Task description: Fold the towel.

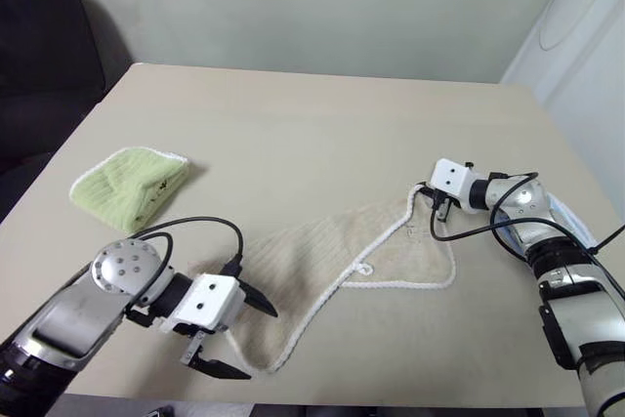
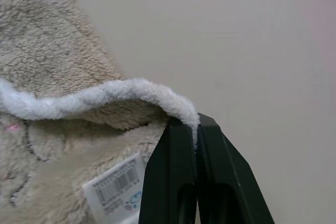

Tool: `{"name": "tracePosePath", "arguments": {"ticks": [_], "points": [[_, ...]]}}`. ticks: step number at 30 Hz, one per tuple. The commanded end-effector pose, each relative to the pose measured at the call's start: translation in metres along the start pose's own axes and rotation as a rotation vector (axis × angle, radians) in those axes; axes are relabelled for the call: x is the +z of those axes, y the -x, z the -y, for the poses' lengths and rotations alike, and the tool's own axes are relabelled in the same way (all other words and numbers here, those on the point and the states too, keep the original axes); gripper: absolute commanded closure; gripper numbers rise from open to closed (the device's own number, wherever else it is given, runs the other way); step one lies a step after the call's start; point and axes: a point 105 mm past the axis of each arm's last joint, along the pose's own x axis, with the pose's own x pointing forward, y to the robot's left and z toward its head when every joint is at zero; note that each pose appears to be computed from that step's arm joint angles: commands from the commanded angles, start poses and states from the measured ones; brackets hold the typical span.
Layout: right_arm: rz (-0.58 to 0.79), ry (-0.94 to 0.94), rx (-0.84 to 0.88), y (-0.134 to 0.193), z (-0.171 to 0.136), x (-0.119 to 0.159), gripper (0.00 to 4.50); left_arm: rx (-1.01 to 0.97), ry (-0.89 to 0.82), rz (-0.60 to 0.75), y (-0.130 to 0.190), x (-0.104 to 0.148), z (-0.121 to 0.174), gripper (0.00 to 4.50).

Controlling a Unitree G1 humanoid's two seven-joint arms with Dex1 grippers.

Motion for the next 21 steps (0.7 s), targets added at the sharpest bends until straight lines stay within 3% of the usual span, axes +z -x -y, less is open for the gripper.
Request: {"name": "tracePosePath", "arguments": {"ticks": [1, 11, 14, 21], "points": [[0.039, -0.003, -0.062, 0.013, 0.013, 0.01, 4.48, -0.086, -0.033, -0.043, -0.011, -0.004, 0.015, 0.0], [0.022, -0.028, -0.058, 0.026, 0.007, 0.009, 4.48, -0.081, 0.033, -0.047, -0.026, -0.013, 0.032, 0.0], [0.021, -0.036, -0.056, 0.028, 0.004, 0.01, 4.5, -0.066, 0.033, -0.057, -0.028, -0.016, 0.032, 0.58], [0.02, -0.048, -0.063, 0.032, 0.0, 0.012, 4.5, -0.017, 0.05, -0.056, -0.026, -0.019, 0.025, 3.08]]}}
